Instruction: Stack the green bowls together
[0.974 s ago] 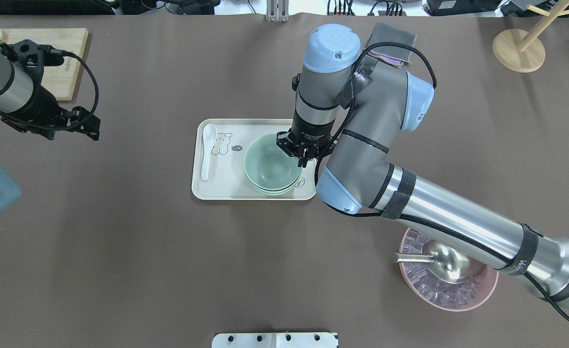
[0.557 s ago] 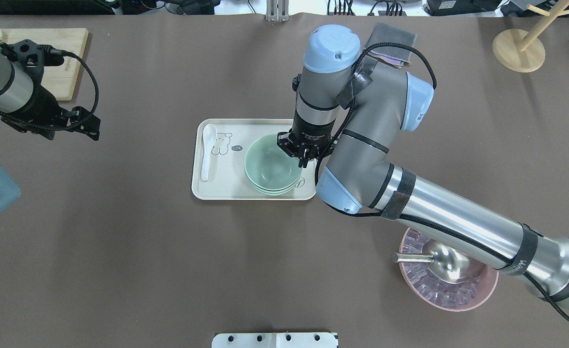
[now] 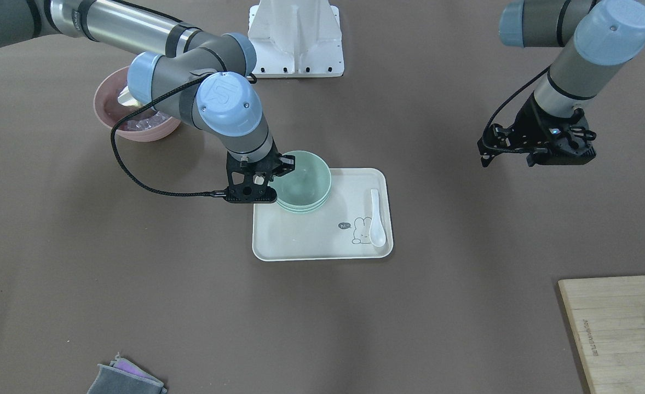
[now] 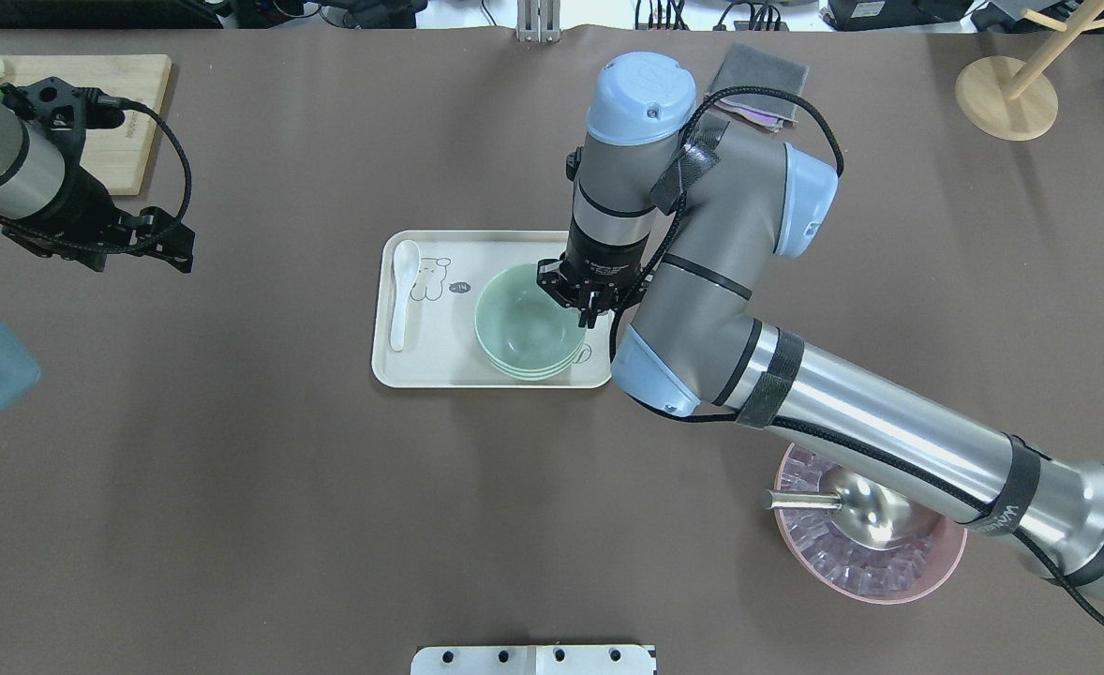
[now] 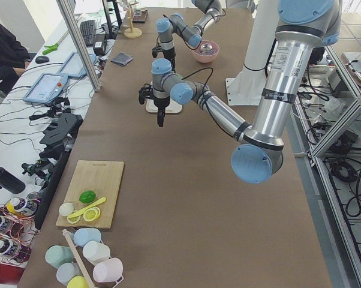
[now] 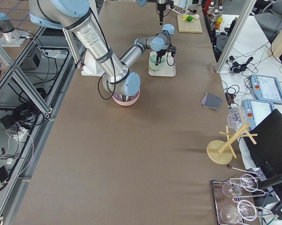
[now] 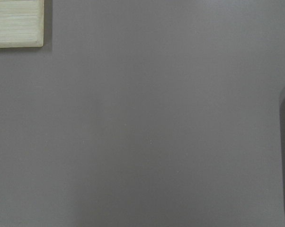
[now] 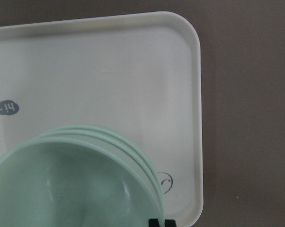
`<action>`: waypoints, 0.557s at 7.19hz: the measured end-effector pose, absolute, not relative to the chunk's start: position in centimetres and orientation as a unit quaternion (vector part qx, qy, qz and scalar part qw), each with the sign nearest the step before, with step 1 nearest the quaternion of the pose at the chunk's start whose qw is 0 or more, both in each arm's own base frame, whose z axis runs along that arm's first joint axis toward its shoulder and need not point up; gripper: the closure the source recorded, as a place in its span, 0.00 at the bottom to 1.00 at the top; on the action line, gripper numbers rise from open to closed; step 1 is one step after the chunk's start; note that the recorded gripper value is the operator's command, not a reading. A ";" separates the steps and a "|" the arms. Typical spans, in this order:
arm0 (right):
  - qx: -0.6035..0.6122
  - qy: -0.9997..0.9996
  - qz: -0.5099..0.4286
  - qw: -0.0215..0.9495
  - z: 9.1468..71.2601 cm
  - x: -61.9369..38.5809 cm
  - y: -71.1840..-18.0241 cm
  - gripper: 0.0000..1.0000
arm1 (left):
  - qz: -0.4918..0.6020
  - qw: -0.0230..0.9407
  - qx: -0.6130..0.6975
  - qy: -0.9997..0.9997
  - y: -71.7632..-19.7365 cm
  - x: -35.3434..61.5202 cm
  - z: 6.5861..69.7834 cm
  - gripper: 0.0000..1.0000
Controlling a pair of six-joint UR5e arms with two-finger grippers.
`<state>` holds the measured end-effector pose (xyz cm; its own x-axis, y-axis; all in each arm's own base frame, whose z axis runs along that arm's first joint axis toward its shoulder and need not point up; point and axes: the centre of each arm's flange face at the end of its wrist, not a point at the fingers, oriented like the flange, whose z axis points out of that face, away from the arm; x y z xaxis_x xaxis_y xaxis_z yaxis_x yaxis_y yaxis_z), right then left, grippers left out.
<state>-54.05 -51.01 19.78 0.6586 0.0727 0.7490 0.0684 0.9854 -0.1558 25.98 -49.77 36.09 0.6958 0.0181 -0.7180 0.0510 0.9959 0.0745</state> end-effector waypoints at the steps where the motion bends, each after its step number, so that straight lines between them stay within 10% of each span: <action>1: -0.085 -0.414 0.001 0.907 19.8 -54.1 -51.0 0.02 | -0.009 0.920 0.044 0.390 -49.8 26.0 36.1 0.02; 4: -0.072 -0.435 -0.005 0.897 19.2 -53.6 -51.3 0.00 | -0.009 0.920 0.045 0.390 -49.8 26.0 36.1 0.02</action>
<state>-53.63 -51.25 19.19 0.6213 0.0542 0.7817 0.0711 0.9896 -0.1252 25.98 -49.78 36.10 0.6964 0.0182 -0.7174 0.0515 0.9958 0.0752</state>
